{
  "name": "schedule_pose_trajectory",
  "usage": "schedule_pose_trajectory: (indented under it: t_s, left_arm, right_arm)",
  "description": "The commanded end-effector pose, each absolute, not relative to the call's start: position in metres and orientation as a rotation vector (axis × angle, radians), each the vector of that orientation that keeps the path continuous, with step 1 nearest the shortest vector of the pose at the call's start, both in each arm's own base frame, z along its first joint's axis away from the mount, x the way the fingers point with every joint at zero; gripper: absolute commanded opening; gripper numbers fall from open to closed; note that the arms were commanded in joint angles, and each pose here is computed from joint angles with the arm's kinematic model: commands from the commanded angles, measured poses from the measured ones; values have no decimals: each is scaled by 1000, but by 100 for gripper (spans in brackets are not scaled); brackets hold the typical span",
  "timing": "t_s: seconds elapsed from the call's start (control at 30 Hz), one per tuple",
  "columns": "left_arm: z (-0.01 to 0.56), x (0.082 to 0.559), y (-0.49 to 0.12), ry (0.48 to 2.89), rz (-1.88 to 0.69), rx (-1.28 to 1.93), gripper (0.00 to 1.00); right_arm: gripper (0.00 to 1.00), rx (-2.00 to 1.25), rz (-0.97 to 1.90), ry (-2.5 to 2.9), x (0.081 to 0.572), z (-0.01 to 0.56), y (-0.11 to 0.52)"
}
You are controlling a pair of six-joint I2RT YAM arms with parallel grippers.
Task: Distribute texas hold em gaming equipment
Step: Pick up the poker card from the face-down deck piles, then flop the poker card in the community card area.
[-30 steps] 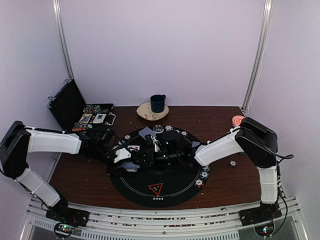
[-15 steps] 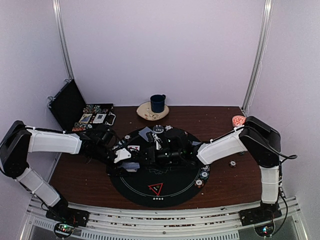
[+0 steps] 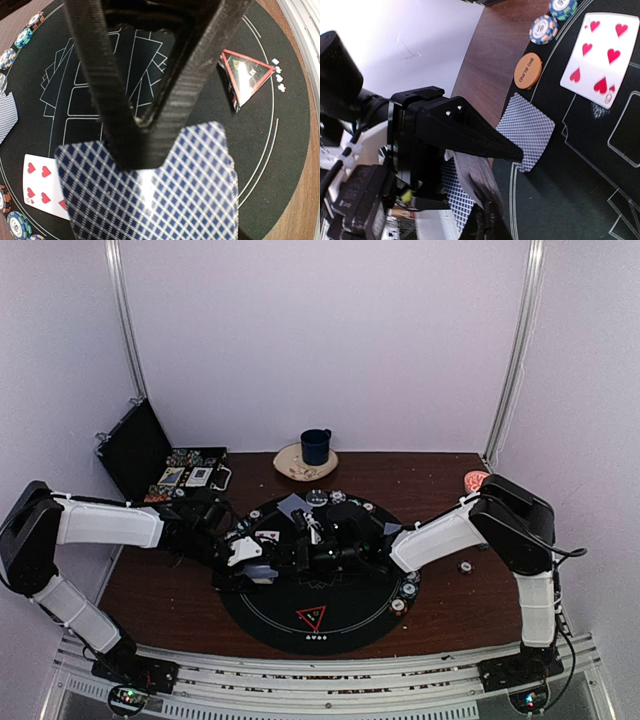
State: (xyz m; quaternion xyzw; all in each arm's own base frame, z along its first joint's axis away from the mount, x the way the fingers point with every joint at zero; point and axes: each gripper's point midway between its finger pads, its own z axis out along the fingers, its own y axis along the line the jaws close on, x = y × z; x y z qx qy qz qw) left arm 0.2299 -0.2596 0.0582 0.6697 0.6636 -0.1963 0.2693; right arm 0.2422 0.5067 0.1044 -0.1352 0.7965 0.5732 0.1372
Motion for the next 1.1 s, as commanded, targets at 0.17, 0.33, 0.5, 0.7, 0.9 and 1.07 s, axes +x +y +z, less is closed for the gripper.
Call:
schedule_pose_trajectory:
  t_s: [0.17, 0.33, 0.5, 0.7, 0.9, 1.07]
  left_arm:
    - [61, 236, -264, 1767, -529, 1791, 34]
    - [62, 236, -264, 1768, -528, 1789, 34]
    - [61, 237, -264, 1771, -527, 1790, 34]
    - [62, 238, -264, 1774, -519, 1784, 34]
    - [62, 241, -263, 1781, -505, 1773, 34]
    - [64, 247, -260, 1804, -504, 1744, 34]
  right_arm:
    - [0, -410, 1618, 2281, 242, 113, 499]
    - [0, -369, 1580, 2265, 249, 119, 477]
    - [0, -356, 1560, 2242, 250, 127, 462]
    - [0, -310, 1475, 2231, 262, 131, 436]
    - [0, -288, 1355, 2179, 281, 146, 402]
    - [0, -313, 1048, 2165, 308, 155, 379]
